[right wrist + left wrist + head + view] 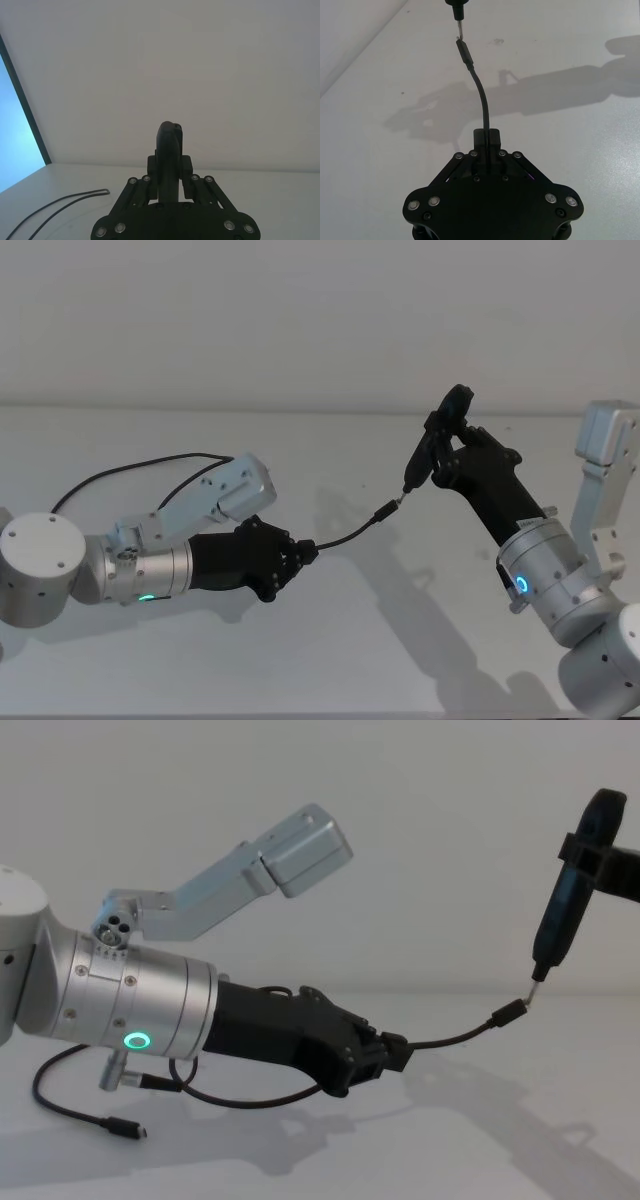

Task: Pick up the data cable with the one hand.

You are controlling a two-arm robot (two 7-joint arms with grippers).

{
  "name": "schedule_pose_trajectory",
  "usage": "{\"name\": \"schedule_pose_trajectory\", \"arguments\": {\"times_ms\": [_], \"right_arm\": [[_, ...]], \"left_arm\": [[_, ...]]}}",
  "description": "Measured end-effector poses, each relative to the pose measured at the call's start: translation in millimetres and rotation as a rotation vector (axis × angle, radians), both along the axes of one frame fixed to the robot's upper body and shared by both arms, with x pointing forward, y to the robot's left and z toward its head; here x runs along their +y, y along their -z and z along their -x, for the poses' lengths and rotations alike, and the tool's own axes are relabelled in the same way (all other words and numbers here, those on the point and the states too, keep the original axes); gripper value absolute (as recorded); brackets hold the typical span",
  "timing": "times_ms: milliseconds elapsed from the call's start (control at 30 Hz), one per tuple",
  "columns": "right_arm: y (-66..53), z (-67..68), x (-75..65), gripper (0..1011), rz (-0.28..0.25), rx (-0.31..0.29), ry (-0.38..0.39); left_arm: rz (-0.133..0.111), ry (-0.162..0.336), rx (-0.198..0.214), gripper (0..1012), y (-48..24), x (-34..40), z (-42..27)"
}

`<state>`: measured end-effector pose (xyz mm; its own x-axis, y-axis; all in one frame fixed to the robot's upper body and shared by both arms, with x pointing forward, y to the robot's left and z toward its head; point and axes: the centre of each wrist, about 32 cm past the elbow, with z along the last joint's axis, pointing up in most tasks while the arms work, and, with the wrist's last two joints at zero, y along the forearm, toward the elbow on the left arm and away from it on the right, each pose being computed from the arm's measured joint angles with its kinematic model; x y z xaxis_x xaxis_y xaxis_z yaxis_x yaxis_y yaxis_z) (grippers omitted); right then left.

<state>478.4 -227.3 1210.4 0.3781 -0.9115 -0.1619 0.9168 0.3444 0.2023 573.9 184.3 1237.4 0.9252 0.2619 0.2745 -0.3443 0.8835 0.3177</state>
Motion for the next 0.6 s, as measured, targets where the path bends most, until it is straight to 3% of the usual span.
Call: {"name": "schedule_pose_trajectory", "arguments": {"times_ms": [600], "right_arm": [[0.4,-0.7,-1.4,275,0.003,-0.002,-0.002]], "left_arm": [[0.000,0.000,0.000,42,0.0,0.0,0.0]]}}
